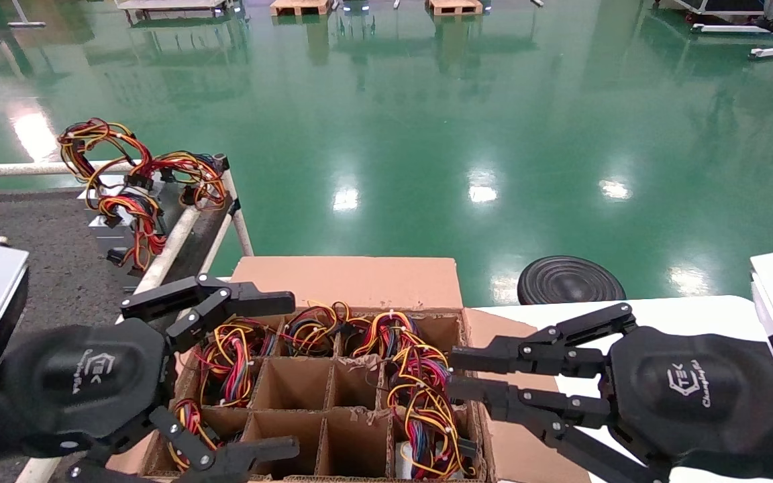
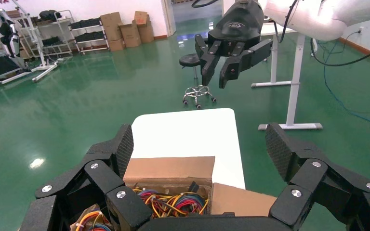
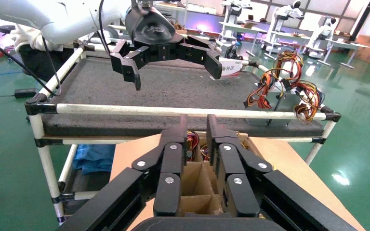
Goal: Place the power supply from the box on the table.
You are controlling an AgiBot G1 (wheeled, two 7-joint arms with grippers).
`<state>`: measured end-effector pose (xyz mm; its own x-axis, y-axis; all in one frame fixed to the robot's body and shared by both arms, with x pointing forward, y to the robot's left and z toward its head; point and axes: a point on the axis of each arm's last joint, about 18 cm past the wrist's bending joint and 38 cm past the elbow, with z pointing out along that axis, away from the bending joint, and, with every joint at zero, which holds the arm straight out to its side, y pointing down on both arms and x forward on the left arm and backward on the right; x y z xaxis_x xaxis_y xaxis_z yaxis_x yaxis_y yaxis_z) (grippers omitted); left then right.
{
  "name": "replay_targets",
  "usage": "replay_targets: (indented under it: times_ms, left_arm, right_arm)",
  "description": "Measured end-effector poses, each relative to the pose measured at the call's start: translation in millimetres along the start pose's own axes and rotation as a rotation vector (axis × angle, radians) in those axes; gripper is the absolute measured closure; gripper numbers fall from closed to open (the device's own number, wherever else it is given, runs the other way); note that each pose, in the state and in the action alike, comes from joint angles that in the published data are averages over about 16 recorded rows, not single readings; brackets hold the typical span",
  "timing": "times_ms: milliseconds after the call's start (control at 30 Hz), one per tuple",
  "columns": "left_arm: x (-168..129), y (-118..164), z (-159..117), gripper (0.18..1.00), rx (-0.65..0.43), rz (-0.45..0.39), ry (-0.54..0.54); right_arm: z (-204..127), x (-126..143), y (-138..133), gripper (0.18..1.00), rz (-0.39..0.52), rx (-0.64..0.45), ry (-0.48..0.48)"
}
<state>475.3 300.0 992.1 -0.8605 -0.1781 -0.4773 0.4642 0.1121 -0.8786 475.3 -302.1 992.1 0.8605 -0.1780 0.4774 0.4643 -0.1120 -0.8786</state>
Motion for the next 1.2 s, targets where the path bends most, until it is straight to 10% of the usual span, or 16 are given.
replay_targets:
  times_ms: [1200]
  left_arm:
    - [-0.4, 0.1, -0.9, 0.184, -0.003, -0.001, -0.003]
  right_arm:
    - [0.0, 0.0, 0.0, 0.956, 0.000, 0.000, 0.000]
